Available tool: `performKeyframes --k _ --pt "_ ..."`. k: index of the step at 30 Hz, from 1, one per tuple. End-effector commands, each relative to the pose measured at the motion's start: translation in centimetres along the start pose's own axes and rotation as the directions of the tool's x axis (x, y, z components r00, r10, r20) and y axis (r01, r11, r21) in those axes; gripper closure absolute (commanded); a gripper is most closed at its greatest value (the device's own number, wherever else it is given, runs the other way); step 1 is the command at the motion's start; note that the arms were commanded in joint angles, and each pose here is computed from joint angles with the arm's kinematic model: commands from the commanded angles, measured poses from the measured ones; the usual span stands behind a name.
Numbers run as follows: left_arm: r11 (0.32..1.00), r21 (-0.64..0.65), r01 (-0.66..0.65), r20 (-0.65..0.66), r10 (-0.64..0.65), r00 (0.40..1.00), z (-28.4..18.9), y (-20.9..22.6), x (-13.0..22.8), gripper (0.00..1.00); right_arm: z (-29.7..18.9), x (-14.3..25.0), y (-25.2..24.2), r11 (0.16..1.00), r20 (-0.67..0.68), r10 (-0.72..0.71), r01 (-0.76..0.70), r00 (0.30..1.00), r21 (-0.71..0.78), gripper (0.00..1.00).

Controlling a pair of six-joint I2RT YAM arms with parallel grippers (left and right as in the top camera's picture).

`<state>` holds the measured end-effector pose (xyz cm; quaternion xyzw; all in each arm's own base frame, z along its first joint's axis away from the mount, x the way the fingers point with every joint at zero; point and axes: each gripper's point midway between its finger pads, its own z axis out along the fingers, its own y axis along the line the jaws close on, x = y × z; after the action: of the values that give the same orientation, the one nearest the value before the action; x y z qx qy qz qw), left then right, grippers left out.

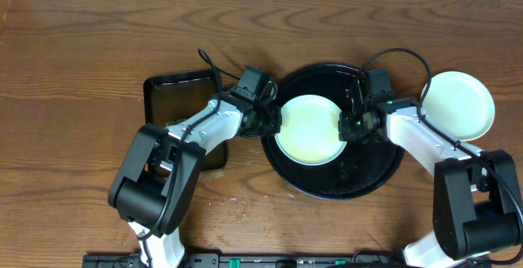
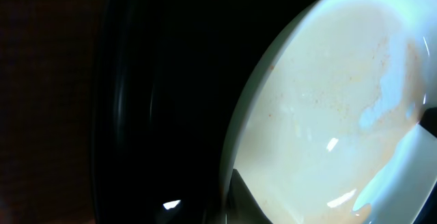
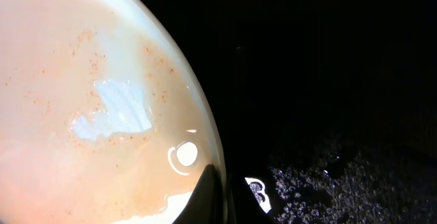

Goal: Clean dirty plates on tray and stack at the side
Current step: 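Scrub the second plate again with the sponge in the left gripper, then release the sponge into the water tray with the left gripper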

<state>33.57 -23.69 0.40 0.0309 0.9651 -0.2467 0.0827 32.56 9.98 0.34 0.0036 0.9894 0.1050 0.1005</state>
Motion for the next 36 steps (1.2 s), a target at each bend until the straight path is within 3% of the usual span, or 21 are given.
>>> performKeyframes --k 1,7,9,14,18,21,25,29,36 --pt "0.998 -0.031 0.052 -0.012 -0.053 0.999 1.2 1.1 0.0 0.92 0.8 1.7 -2.2 0.999 -0.061 0.021 -0.018 0.998 0.048 0.99" --pt "0.998 -0.030 0.057 -0.039 -0.058 0.998 2.1 1.6 0.6 0.92 0.0 1.2 0.6 0.971 -0.055 -0.035 0.021 0.998 -0.238 0.99" --pt "0.999 0.028 0.017 -0.060 -0.016 0.998 2.5 0.7 0.8 0.92 -0.5 0.9 1.4 0.948 -0.042 -0.044 0.028 0.998 -0.316 0.99" --pt "0.999 0.048 0.017 -0.074 -0.013 0.997 2.7 0.5 1.1 0.93 -1.7 0.8 3.6 0.878 -0.006 -0.101 0.087 0.995 -0.470 0.88" --pt "0.999 0.049 0.009 -0.074 -0.005 0.997 2.7 0.5 1.1 0.93 -3.2 0.8 6.0 0.773 0.071 -0.189 0.192 0.980 -0.605 0.79" --pt "0.999 0.050 0.000 -0.075 0.004 0.997 2.8 0.4 1.1 0.93 -3.3 0.6 6.1 0.768 0.081 -0.189 0.198 0.979 -0.608 0.82" --pt "0.999 0.050 0.000 -0.074 0.003 0.997 2.8 0.4 1.1 0.93 -3.3 0.6 6.1 0.768 0.081 -0.188 0.198 0.979 -0.609 0.99" --pt "0.998 0.065 0.003 -0.078 0.002 0.997 2.3 0.1 1.1 0.92 -3.3 0.6 6.1 0.778 0.049 -0.145 0.144 0.988 -0.612 0.99" --pt "0.996 0.091 0.016 0.004 -0.017 1.000 -3.1 -0.9 -0.9 0.51 -3.3 0.0 6.1 0.789 -0.005 -0.043 0.031 0.999 -0.614 0.99"
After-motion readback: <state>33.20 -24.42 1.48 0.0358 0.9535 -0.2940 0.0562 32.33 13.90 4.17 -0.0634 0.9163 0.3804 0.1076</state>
